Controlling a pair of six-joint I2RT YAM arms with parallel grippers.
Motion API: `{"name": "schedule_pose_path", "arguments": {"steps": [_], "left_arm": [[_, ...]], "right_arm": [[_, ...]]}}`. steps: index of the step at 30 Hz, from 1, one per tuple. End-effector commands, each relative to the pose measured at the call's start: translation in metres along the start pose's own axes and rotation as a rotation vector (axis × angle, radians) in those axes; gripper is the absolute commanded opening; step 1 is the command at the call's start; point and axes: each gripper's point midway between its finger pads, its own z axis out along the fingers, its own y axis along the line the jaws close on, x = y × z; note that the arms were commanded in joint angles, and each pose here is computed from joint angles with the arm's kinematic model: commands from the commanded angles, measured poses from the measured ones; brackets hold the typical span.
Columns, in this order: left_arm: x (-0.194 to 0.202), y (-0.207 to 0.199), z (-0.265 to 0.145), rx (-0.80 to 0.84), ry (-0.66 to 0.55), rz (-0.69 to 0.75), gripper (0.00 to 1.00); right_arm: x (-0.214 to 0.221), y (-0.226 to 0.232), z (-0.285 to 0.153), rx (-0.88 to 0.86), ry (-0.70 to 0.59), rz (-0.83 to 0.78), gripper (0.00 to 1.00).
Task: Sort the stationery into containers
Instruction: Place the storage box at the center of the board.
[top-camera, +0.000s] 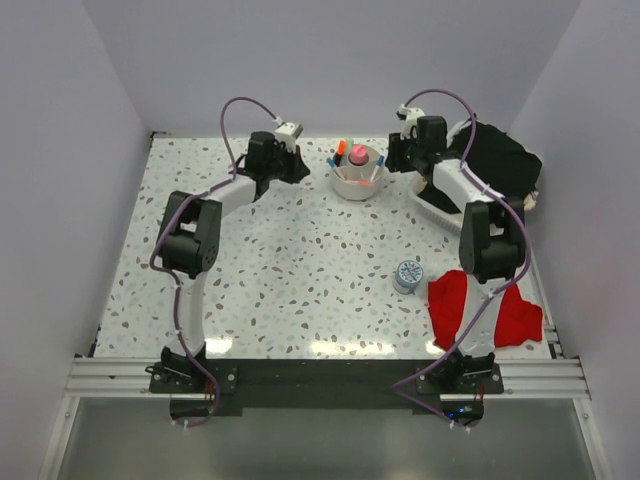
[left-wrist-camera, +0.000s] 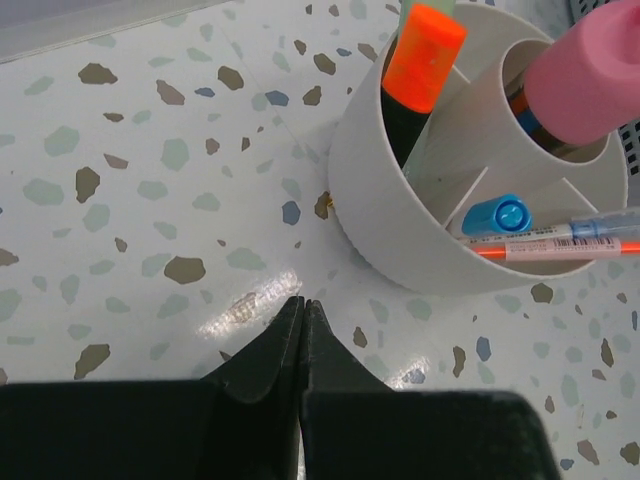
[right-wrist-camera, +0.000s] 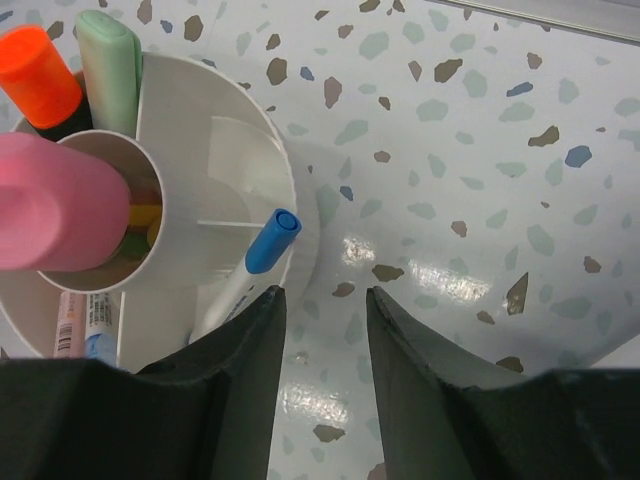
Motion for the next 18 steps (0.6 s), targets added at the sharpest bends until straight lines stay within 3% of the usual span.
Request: {"name": "schedule_pose_path", "arguments": {"steps": [1, 18], "left_arm": [[-0.037, -0.019, 0.015, 0.043, -0.107, 0.047, 0.00], [-0.031, -0.036, 0.044, 0.064, -0.111, 0.063, 0.00]], "right_arm": [[-0.024, -0.001, -0.012, 0.020, -0.030, -0.048, 0.40], [0.039, 0.022, 0.009, -0.067, 0.171, -0.046, 0.32]]}}
